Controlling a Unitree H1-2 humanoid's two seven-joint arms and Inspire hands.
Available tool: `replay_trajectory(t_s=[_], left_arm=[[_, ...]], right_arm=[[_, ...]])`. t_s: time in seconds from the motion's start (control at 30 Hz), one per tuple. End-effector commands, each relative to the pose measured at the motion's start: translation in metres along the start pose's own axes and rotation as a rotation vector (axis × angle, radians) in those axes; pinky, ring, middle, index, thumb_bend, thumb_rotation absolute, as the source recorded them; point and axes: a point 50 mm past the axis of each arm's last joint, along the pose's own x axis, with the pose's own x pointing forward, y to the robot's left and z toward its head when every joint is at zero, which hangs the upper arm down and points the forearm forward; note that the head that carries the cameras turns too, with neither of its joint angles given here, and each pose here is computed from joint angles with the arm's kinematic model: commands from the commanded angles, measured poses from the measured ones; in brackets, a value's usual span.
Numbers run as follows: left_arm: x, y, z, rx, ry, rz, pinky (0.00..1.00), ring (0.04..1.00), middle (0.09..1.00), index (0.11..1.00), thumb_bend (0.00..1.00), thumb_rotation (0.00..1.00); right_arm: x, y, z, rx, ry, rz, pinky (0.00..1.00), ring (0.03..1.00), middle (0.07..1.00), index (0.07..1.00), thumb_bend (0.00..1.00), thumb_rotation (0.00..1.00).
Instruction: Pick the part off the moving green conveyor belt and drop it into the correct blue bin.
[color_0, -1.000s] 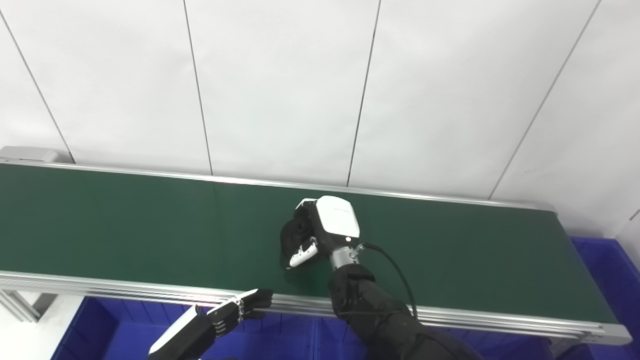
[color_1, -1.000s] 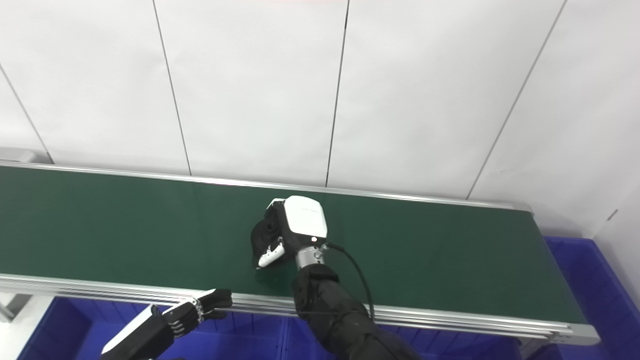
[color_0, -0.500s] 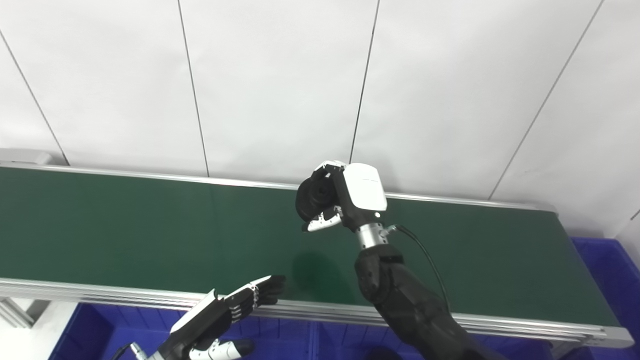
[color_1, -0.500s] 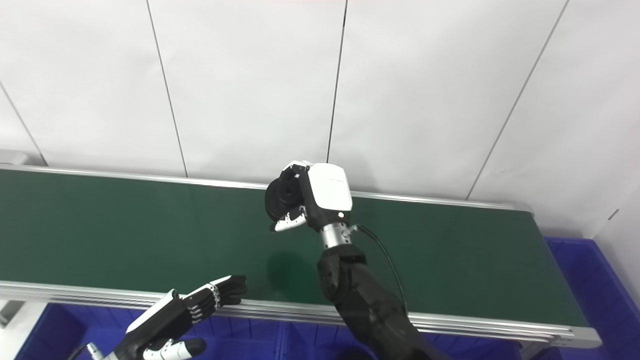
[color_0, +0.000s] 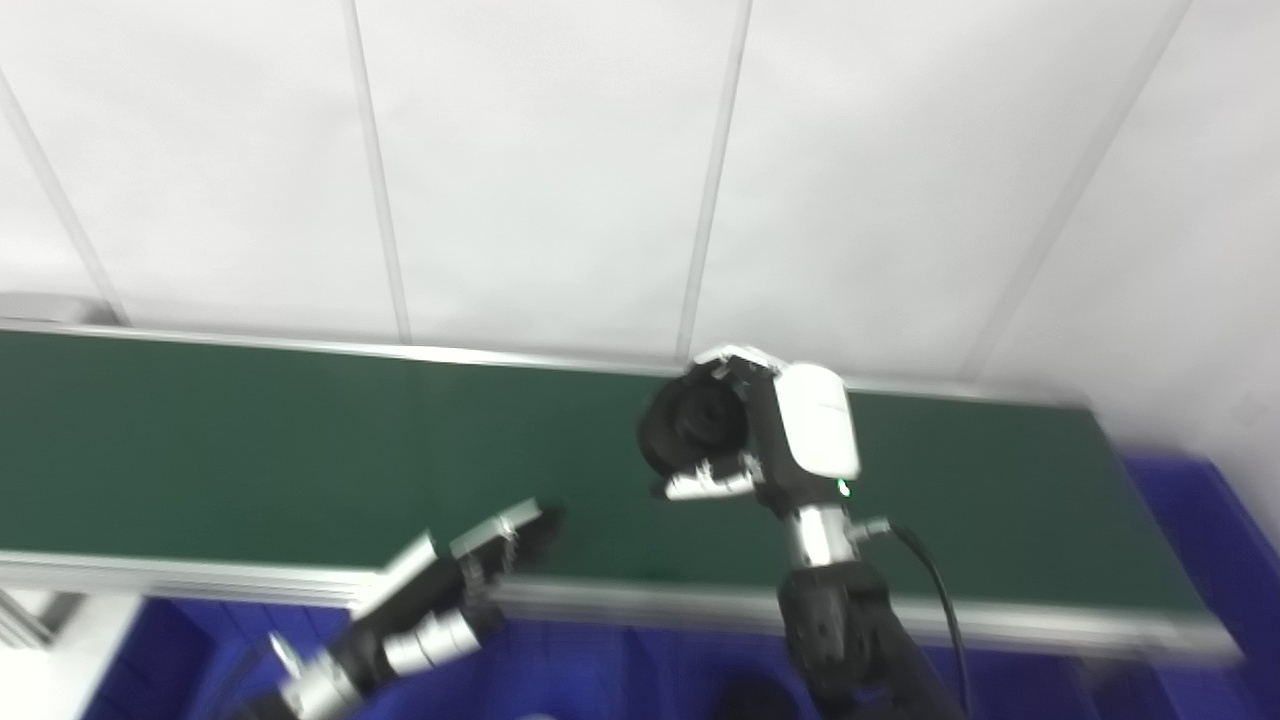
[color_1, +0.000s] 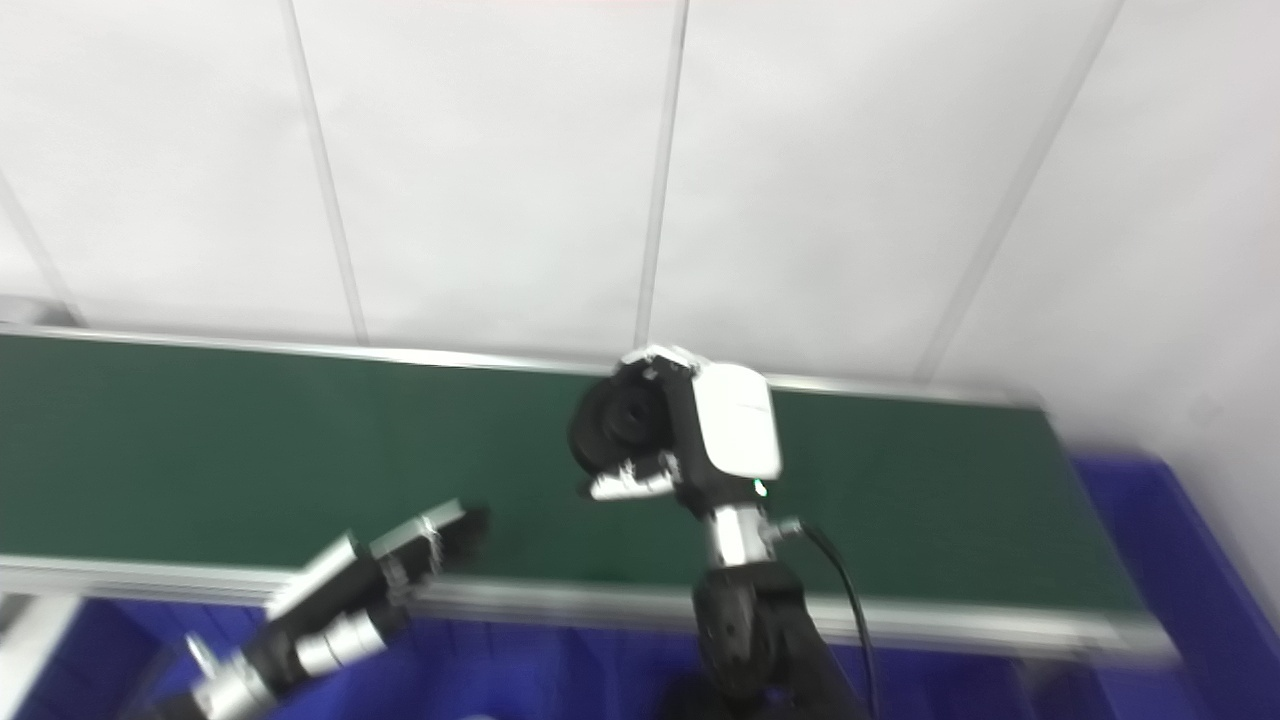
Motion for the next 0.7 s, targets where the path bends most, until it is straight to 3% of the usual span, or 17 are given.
replay_trajectory(t_s=[0.0, 0.13, 0.33, 0.53, 0.67], left_arm=[[0.024, 0.017, 0.028, 0.043, -0.088, -0.021, 0.96, 0.978, 0.984, 0.961, 0.44, 0.81], [0.034, 0.020, 0.041, 0.027, -0.107, -0.036, 0.95, 0.979, 0.991, 0.970, 0.33, 0.81], [0.031, 0.016, 0.041, 0.029, -0.084, -0.042, 0.93, 0.969, 0.980, 0.959, 0.37, 0.79], [0.020, 0.020, 0.045, 0.029, -0.086, -0.037, 0.93, 0.968, 0.980, 0.956, 0.41, 0.80], [0.013, 0.020, 0.051, 0.006, -0.084, -0.029, 0.93, 0.954, 0.968, 0.954, 0.38, 0.77]], right_arm=[[0.005, -0.020, 0.015, -0.003, -0.029, -0.057, 0.39, 0.446, 0.524, 0.516, 0.50, 0.00], [-0.028, -0.023, 0.017, 0.023, 0.004, -0.036, 0.39, 0.445, 0.530, 0.519, 0.50, 0.00], [-0.093, -0.002, 0.019, 0.036, 0.049, 0.085, 0.40, 0.423, 0.498, 0.530, 0.50, 0.00], [-0.111, 0.024, 0.020, 0.067, 0.071, 0.127, 0.40, 0.427, 0.507, 0.526, 0.50, 0.00], [-0.121, 0.037, 0.012, 0.072, 0.083, 0.172, 0.39, 0.435, 0.491, 0.531, 0.50, 0.00]])
